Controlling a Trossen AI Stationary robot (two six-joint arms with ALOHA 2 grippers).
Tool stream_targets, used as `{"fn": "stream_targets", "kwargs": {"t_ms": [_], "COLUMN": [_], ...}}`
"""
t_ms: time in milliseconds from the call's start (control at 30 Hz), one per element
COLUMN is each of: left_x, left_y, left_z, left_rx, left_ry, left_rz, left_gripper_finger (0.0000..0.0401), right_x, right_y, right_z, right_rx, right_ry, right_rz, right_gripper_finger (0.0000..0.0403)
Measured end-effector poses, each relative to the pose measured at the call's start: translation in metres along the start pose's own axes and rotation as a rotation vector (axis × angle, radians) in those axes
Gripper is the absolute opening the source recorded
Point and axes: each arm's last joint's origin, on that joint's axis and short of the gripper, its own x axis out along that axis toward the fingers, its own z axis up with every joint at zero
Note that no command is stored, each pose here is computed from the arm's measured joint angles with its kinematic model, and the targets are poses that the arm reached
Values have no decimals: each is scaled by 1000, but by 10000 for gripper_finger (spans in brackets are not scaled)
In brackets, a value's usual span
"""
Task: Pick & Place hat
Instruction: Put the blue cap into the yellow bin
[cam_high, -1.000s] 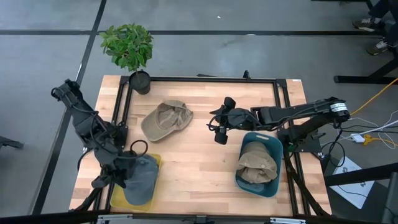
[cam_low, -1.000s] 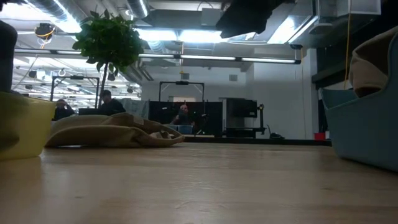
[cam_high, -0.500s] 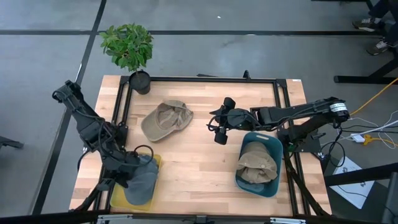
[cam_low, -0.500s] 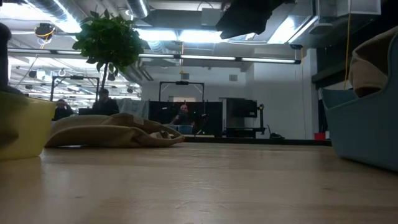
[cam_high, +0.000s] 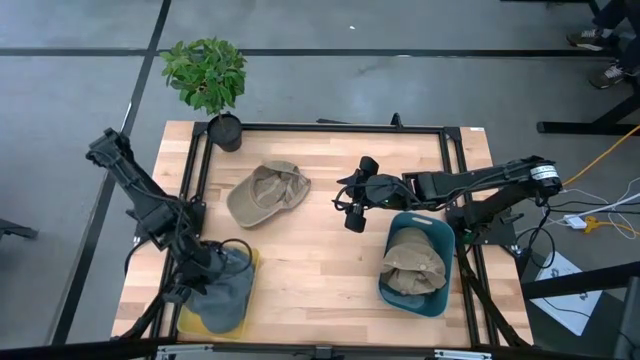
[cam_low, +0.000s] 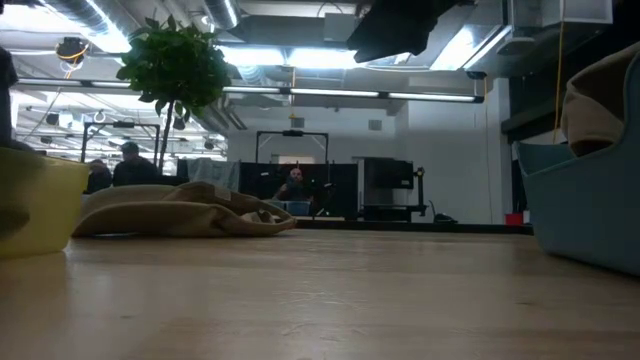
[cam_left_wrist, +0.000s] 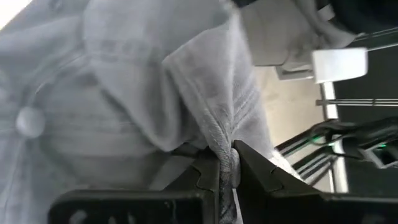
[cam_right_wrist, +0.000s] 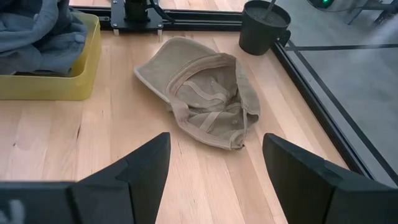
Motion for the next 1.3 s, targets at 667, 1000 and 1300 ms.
{"fn": "stream_targets", "kwargs": {"t_ms": [667, 1000, 1300], "left_x": [11, 11, 11], "left_y": [54, 54, 51], "left_z": [-20, -19, -19], "left_rx": [-50, -104, -158], "left_ry": [-116, -140, -122], "left_rz": [259, 268, 203], "left_gripper_finger": [48, 104, 204], "right_x": [0, 0, 0], "right_y": [0, 0, 0], "right_z": [0, 0, 0], "right_rx": [1, 1, -7], "right_ry": [-2, -2, 5], "right_rz": [0, 1, 1], "right_gripper_finger": [255, 255, 255]}}
